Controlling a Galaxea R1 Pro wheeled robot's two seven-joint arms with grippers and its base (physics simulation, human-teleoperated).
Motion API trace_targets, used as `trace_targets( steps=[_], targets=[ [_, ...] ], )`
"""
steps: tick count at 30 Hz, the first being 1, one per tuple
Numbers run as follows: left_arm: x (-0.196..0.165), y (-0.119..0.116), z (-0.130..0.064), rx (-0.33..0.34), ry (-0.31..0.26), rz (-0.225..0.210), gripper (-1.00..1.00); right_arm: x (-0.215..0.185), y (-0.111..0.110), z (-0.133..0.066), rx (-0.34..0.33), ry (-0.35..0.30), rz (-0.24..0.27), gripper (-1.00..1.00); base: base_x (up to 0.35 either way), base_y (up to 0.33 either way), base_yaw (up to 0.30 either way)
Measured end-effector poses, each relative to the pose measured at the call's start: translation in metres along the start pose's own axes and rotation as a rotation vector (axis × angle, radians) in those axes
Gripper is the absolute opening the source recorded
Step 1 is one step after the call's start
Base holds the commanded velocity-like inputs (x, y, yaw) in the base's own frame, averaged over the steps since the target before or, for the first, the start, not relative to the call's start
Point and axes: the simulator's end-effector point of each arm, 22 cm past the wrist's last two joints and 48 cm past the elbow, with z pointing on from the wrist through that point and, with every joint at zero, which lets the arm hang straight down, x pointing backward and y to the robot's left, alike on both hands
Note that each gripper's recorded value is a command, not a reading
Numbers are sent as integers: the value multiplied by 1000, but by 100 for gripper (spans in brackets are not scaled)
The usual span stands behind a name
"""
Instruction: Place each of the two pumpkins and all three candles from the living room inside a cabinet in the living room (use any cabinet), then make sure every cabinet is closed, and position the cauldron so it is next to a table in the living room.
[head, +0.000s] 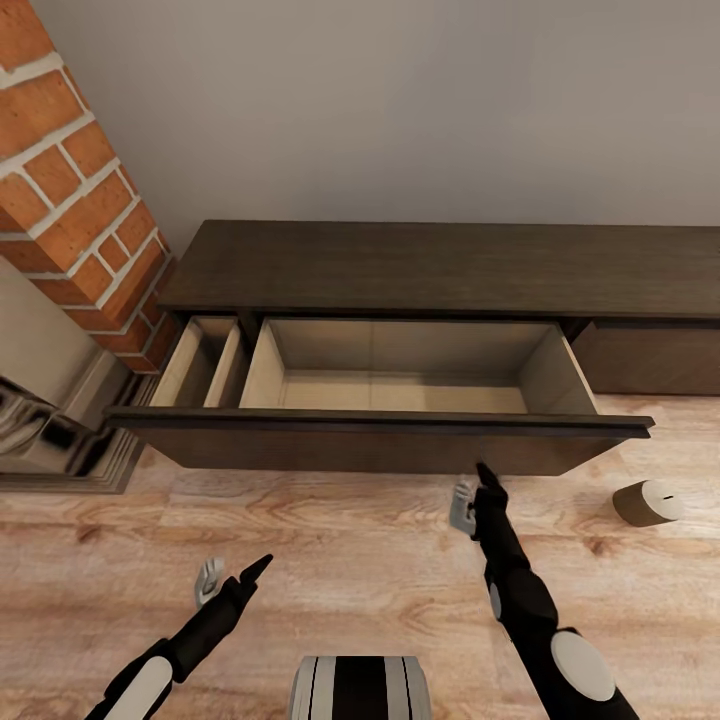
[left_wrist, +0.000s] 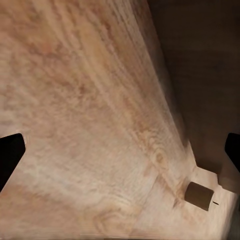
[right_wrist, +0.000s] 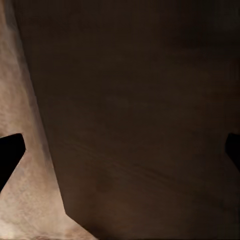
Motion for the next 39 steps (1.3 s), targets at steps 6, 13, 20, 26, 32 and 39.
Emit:
trace_targets(
  steps=[6, 13, 20, 26, 32, 39],
  targets=[
    [2, 3, 0, -6, 3, -5, 100, 30, 32, -3, -149, 29, -52, 100, 0, 0, 0],
    [4, 3, 0, -6, 4, -8, 100, 75, 31, -6, -161, 114, -71, 100, 0, 0, 0],
    [6, 3, 1, -7, 5, -12, 100, 151, 14, -30, -116, 290, -169, 100, 0, 0, 0],
    [13, 17, -2, -36, 14, -28, 100, 259, -4, -62, -108, 538, -259, 100, 0, 0, 0],
    [13, 20, -3, -43, 13, -29, 100, 340, -21, -102, -79, 723, -249, 100, 0, 0, 0],
    [13, 20, -3, -43, 12, -29, 100, 417, -91, -145, 98, 865, -344, 100, 0, 0, 0]
  ],
)
